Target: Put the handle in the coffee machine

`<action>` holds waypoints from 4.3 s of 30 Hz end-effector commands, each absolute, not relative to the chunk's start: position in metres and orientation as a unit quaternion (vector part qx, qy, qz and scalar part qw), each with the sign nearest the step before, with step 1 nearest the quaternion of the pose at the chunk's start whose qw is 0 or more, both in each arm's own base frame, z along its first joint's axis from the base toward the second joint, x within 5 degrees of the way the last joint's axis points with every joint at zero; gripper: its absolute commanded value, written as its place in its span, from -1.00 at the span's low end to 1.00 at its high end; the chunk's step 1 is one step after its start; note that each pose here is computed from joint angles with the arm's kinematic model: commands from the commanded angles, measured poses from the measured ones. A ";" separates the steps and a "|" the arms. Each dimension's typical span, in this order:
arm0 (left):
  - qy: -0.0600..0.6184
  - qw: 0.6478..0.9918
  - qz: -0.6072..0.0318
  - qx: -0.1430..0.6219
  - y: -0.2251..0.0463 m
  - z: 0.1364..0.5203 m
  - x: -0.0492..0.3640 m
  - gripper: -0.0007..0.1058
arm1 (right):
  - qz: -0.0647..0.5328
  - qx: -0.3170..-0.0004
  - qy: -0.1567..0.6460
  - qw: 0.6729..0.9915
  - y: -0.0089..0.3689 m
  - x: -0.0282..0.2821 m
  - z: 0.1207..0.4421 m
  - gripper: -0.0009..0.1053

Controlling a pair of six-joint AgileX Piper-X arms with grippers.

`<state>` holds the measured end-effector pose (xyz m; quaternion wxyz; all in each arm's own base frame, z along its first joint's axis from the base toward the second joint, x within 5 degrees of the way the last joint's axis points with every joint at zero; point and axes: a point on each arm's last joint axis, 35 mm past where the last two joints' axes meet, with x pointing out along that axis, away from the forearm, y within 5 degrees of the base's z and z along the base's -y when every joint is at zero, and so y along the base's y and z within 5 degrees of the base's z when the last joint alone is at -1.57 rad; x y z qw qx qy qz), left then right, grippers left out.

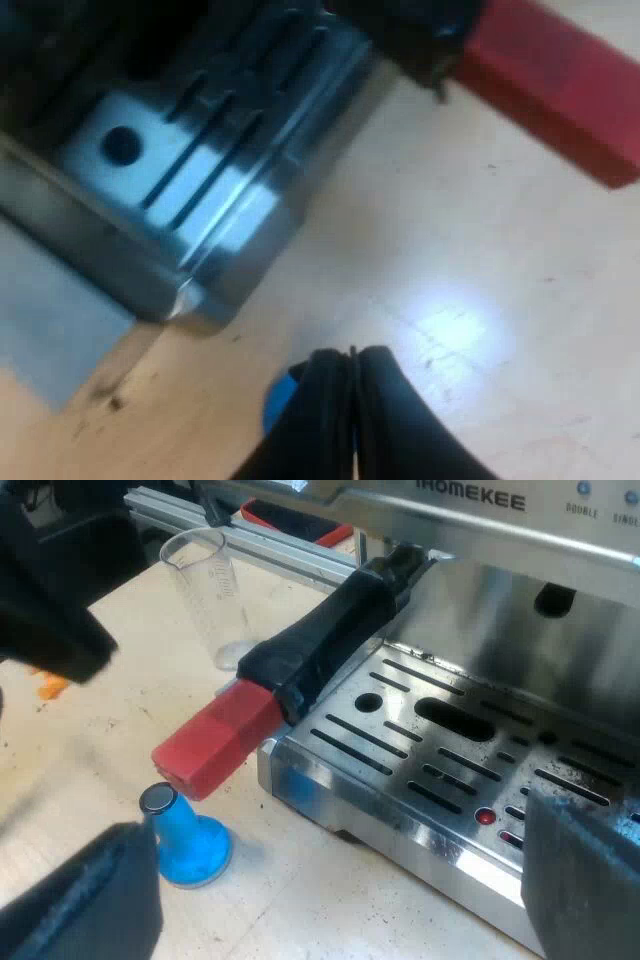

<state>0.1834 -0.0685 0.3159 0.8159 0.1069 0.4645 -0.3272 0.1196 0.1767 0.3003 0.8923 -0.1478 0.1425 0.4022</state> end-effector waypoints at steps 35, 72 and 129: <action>0.158 0.977 -0.120 -0.077 0.003 0.449 0.167 0.54 | 0.118 -0.108 0.246 0.956 0.055 0.180 0.390 0.44; 0.106 0.984 -0.138 -0.029 -0.014 0.395 -0.016 0.54 | 0.020 -0.191 0.068 0.979 0.000 -0.016 0.414 0.44; 0.239 0.966 -0.063 -0.079 -0.007 0.291 0.020 0.54 | 0.130 -0.159 0.255 0.945 0.006 0.047 0.242 0.44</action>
